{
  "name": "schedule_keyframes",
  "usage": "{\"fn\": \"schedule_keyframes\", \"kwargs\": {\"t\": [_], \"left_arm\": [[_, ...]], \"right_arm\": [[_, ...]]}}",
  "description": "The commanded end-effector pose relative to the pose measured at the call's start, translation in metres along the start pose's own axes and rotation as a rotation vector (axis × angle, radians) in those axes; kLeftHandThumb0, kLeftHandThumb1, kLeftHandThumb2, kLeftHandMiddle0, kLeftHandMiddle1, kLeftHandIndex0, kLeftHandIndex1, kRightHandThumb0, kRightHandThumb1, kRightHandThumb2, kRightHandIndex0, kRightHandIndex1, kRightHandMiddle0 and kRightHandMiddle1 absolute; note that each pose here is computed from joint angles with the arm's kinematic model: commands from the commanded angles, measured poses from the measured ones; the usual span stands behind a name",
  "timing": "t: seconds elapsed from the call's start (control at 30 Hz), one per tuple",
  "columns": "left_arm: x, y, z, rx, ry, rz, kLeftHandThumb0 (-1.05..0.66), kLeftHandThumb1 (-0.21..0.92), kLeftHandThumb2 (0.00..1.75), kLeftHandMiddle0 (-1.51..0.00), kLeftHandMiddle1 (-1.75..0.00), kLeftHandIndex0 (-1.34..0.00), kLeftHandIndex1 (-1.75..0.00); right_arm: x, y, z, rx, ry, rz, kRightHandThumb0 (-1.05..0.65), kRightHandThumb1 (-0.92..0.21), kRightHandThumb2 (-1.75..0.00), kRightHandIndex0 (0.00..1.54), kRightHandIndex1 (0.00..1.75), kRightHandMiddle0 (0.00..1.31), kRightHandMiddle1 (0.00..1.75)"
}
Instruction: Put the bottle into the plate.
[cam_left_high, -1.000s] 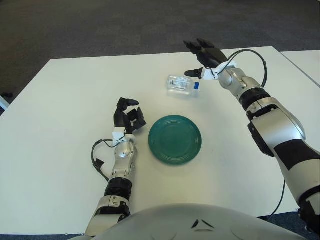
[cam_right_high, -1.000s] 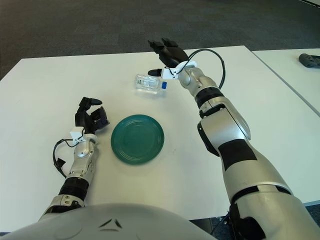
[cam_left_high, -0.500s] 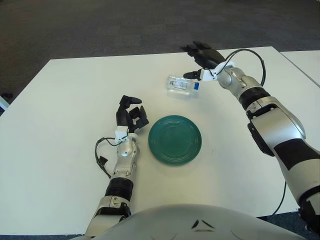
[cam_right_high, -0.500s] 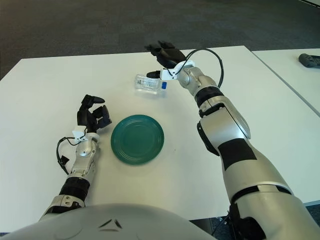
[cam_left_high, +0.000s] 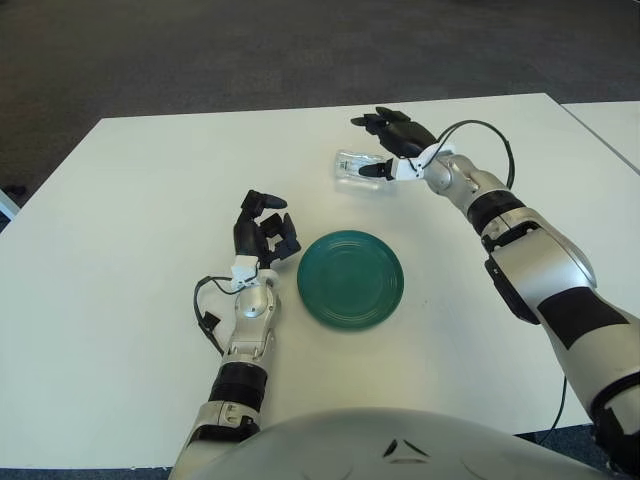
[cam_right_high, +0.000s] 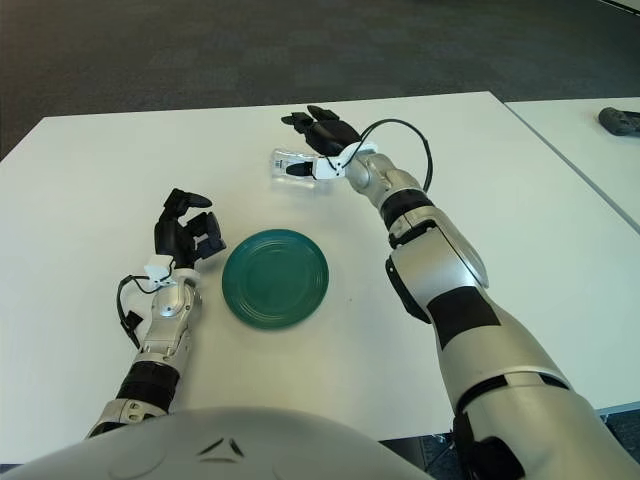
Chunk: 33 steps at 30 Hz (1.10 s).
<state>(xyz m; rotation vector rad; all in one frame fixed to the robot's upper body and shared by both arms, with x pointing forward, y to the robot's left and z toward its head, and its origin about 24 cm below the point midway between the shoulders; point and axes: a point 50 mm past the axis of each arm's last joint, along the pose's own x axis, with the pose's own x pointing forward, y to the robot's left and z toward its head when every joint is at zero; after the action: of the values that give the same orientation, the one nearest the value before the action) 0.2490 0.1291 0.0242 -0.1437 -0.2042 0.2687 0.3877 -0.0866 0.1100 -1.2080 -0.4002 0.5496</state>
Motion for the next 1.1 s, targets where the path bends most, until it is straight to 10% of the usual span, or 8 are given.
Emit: {"fn": "schedule_keyframes", "kwargs": {"t": [0.0, 1.07], "left_arm": [[-0.005, -0.013, 0.002, -0.055, 0.011, 0.019, -0.51, 0.25, 1.39, -1.27, -1.75, -0.67, -1.75], [-0.009, -0.007, 0.012, -0.042, -0.027, 0.022, -0.51, 0.24, 1.40, -1.28, -1.75, -0.67, -1.75]], "right_arm": [[0.001, -0.007, 0.001, 0.003, -0.010, -0.020, -1.05, -0.92, -0.64, 0.05, 0.00, 0.00, 0.37], [-0.016, 0.017, -0.009, 0.097, -0.004, 0.000, -1.05, -0.92, -0.56, 0.04, 0.00, 0.00, 0.33]]}}
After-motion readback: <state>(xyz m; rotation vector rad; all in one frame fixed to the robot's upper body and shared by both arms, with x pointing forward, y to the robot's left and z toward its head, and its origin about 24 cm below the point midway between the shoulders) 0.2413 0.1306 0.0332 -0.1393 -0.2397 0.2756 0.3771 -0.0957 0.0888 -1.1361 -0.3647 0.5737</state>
